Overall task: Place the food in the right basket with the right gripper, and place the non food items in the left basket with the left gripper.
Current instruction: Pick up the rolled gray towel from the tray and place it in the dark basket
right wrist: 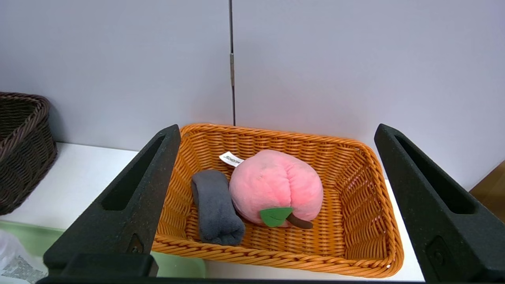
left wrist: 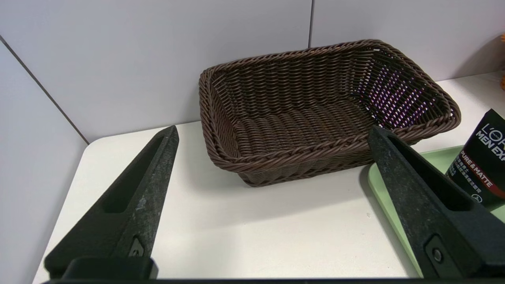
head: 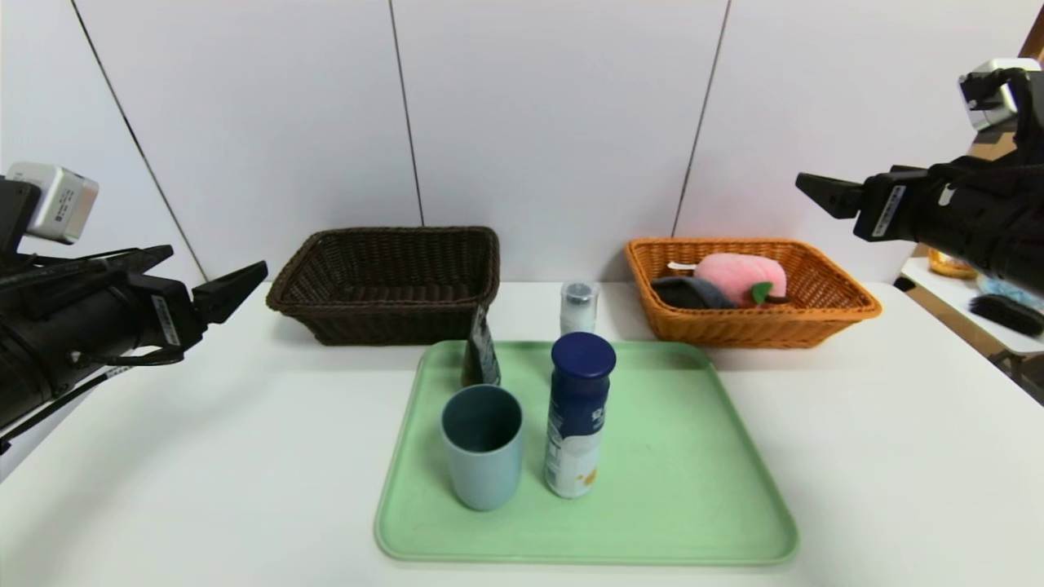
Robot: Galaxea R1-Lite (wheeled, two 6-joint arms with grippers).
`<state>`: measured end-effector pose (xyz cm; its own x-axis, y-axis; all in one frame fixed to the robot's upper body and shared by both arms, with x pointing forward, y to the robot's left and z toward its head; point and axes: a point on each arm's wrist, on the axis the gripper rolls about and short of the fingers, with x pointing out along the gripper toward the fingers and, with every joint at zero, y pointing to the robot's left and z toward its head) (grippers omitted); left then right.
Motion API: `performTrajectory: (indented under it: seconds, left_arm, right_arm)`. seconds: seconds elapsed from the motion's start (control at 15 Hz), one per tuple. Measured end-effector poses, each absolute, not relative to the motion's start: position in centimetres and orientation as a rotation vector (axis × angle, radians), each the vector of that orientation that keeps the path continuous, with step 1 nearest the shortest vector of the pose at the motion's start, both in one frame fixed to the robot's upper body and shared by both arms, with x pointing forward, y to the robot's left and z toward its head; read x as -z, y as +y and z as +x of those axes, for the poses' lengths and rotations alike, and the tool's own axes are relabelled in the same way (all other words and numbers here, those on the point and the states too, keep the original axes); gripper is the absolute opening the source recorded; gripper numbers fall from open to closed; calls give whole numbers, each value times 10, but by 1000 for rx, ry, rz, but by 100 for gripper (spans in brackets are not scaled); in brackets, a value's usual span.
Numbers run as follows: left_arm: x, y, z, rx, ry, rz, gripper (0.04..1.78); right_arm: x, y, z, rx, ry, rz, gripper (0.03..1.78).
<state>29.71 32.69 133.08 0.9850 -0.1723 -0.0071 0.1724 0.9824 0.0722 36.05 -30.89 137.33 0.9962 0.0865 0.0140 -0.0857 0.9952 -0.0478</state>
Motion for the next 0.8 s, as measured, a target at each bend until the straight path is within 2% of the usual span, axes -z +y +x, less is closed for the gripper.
performTrajectory:
  seconds: [0.33, 0.8]
  left_arm:
    - [-1331, 327, 297, 175, 0, 73, 169]
    - [-1331, 327, 297, 174, 0, 73, 169]
  right_arm:
    - [-1370, -307, 368, -111, 27, -53, 169]
    - [-1383, -273, 422, -211, 373, -90, 169]
